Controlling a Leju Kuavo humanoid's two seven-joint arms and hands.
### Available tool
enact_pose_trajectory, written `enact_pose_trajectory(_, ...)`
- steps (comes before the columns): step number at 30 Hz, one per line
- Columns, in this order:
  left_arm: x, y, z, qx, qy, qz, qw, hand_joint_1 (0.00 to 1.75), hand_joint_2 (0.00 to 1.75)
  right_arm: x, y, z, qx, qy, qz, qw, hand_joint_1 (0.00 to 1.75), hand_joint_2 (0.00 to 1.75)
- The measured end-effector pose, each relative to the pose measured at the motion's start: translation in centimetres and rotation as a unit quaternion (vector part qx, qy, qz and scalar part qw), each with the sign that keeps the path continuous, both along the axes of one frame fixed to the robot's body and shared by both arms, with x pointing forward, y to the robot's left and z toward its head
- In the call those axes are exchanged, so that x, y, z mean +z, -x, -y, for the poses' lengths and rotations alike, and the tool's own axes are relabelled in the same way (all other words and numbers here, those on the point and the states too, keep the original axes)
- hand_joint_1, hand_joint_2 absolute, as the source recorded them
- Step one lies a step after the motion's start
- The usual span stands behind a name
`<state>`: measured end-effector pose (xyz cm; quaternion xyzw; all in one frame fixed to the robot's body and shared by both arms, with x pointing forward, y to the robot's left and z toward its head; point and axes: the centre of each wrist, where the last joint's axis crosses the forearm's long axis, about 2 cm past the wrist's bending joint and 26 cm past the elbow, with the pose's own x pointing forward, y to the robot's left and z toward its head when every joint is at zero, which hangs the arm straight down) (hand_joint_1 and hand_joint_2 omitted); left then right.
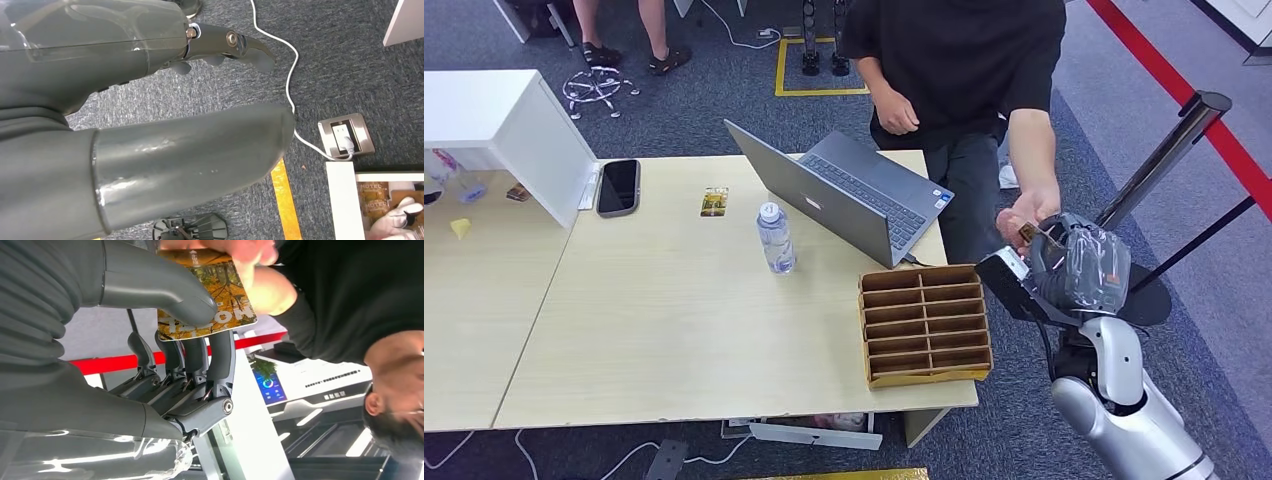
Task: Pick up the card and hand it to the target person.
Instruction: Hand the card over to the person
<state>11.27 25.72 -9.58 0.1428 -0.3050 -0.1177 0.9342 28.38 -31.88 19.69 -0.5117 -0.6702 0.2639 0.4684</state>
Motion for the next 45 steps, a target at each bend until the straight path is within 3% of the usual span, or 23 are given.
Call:
enact_pose_trajectory(7, 0.0, 0.0, 0.0, 0.0, 0.0, 0.0, 1.0, 0.0, 0.0, -0.8, -0.2, 0.3, -0.008, 0.015, -0.012, 1.0, 0.8, 1.75)
enact_pose_trajectory(11, 0.0, 0.0, 0.0, -0.001, 0.001, 0.0, 1.0, 0.0, 0.0, -1.2, -0.2, 0.5, -0.012, 0.024, -0.026, 0.999, 0.14, 1.75)
enact_pose_trajectory(13, 0.0, 0.1, 0.0, -0.001, 0.001, 0.0, 1.0, 0.0, 0.0, -1.5, -0.2, 0.5, -0.014, 0.027, -0.034, 0.999, 0.0, 1.75)
enact_pose_trajectory(24, 0.0, 0.2, 0.0, -0.001, 0.002, 0.0, 1.0, 0.0, 0.0, -2.5, 0.0, 0.7, -0.011, 0.021, -0.096, 0.995, 0.0, 1.75)
enact_pose_trajectory(35, -0.4, 1.7, -0.1, 0.009, 0.002, -0.002, 1.0, 0.0, 0.0, -3.7, 2.3, 0.7, -0.013, -0.098, -0.035, 0.994, 0.0, 1.75)
enact_pose_trajectory(45, -0.7, 3.1, -0.2, 0.02, 0.0, -0.005, 1.0, 0.0, 0.0, -4.3, 5.0, -2.1, 0.05, -0.206, 0.001, 0.977, 0.0, 1.75)
